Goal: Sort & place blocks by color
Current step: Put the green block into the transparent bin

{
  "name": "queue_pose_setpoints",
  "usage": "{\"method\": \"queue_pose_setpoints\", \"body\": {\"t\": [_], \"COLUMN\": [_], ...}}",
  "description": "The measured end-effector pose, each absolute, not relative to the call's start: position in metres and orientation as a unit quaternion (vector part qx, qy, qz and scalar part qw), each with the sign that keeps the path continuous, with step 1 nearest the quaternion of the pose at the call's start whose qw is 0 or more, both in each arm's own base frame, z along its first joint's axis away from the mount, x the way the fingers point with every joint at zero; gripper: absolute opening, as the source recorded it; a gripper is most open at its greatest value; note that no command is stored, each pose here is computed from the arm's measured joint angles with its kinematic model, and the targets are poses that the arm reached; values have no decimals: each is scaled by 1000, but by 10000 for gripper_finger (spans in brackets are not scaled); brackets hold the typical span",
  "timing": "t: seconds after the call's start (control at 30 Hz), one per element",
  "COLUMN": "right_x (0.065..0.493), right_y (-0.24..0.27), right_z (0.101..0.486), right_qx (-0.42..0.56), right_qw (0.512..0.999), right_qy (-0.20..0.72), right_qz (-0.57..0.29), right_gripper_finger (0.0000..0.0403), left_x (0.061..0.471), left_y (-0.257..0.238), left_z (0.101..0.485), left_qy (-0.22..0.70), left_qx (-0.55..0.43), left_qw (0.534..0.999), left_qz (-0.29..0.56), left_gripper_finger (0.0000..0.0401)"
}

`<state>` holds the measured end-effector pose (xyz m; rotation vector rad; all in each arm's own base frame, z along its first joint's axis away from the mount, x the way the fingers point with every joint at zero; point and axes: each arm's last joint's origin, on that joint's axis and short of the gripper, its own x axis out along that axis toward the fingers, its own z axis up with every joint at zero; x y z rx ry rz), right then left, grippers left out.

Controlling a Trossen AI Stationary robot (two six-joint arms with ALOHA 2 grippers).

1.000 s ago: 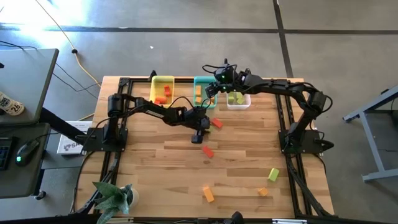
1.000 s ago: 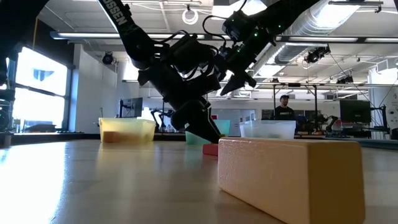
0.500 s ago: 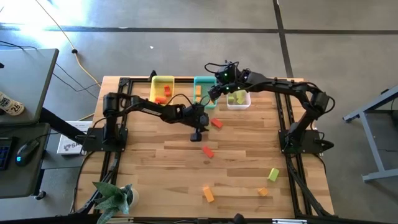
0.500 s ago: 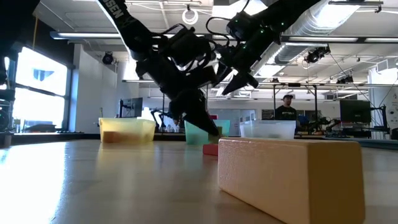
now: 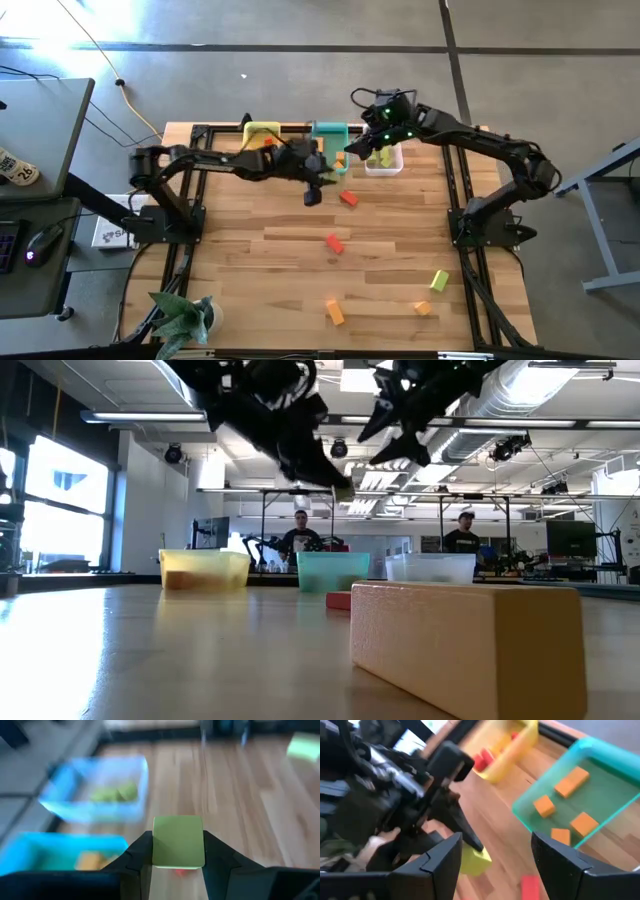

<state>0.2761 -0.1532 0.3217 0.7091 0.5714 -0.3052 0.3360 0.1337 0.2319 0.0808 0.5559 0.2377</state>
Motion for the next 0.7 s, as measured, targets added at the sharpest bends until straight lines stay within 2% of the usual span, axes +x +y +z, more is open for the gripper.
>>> {"method": "queue_pose_setpoints", "body": {"t": [0.2, 0.47, 0.7], "right_x": [258, 252, 255], "right_y": [-148, -144, -145], "right_z": [346, 373, 393], "right_qx": [373, 401, 397], "right_qw": [890, 902, 914], "right_qy": [231, 151, 79], "right_qz": [-124, -47, 19], "right_gripper_finger": [225, 225, 224], "left_x": [323, 310, 298], "left_y": [135, 139, 149], "left_z": [276, 317, 344], "left_qy": [180, 56, -65], "left_qx": [66, 85, 59], "left_qw": [972, 982, 990], "left_qz": [138, 160, 109], "left_gripper_finger": [101, 101, 101]}}
